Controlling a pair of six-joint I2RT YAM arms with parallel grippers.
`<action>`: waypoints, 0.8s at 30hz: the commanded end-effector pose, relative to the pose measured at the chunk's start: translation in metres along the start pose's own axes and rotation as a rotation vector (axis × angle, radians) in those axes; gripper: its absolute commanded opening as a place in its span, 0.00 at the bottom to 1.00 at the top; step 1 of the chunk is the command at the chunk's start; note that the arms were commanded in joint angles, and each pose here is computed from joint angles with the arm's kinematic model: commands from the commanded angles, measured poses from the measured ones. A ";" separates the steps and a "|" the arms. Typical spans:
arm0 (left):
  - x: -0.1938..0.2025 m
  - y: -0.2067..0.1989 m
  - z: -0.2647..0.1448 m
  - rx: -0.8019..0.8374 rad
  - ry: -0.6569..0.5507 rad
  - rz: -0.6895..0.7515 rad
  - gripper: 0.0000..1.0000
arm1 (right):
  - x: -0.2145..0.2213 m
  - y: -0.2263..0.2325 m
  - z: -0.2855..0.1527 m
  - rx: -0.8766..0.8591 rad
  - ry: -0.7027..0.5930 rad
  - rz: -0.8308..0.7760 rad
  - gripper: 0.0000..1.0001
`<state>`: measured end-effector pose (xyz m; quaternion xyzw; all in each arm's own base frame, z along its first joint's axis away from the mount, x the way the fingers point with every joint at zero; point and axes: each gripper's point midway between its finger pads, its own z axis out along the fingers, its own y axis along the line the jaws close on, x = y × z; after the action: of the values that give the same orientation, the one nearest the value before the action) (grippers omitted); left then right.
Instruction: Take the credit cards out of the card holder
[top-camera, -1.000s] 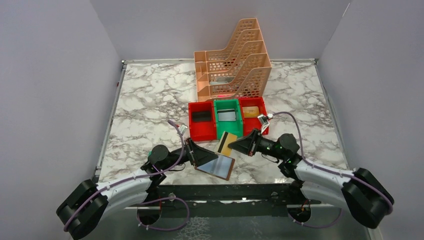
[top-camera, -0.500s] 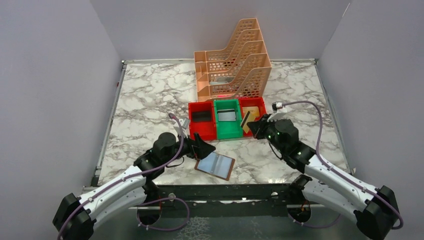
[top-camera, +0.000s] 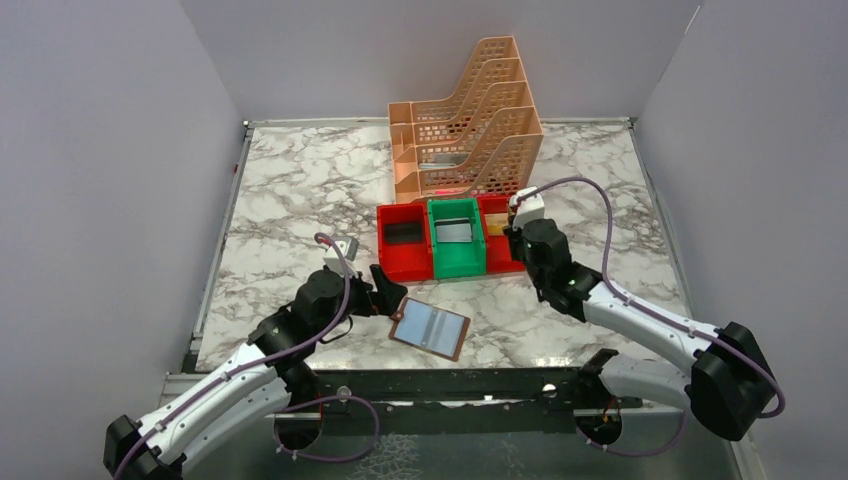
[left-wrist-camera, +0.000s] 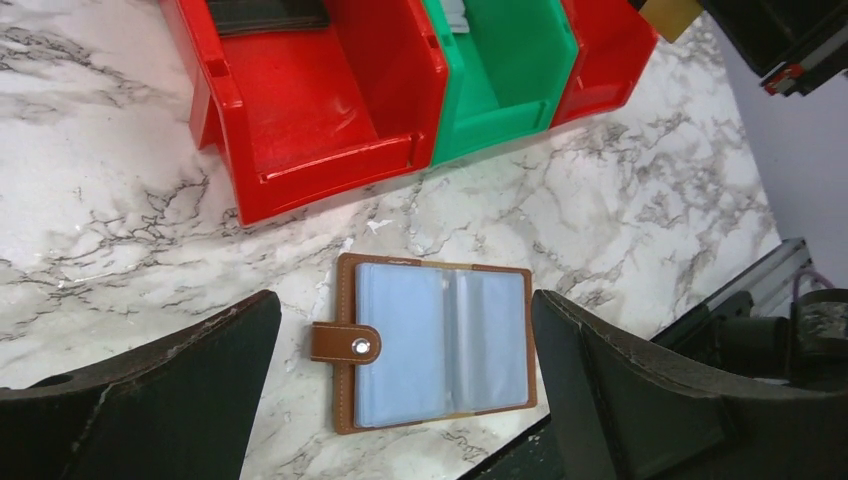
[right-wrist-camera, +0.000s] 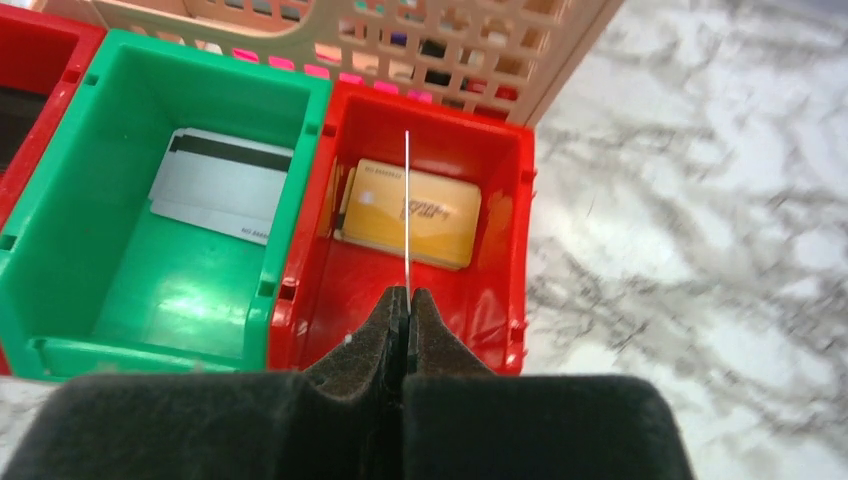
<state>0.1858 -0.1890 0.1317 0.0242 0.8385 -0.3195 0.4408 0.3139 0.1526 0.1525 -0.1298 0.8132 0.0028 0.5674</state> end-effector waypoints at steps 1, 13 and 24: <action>-0.017 -0.004 -0.007 0.019 -0.087 -0.028 0.99 | -0.040 0.000 0.007 -0.017 -0.195 -0.223 0.01; -0.012 -0.001 -0.004 0.010 -0.067 -0.017 0.99 | -0.009 0.003 0.052 0.010 -0.101 -0.627 0.01; -0.007 -0.015 -0.002 0.078 -0.022 0.027 0.99 | 0.008 -0.003 0.078 -0.056 -0.075 -0.707 0.01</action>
<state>0.1868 -0.1863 0.1365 0.0209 0.8317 -0.3209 0.4526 0.3703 0.1489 0.1085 -0.3961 0.7207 -0.1731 0.5420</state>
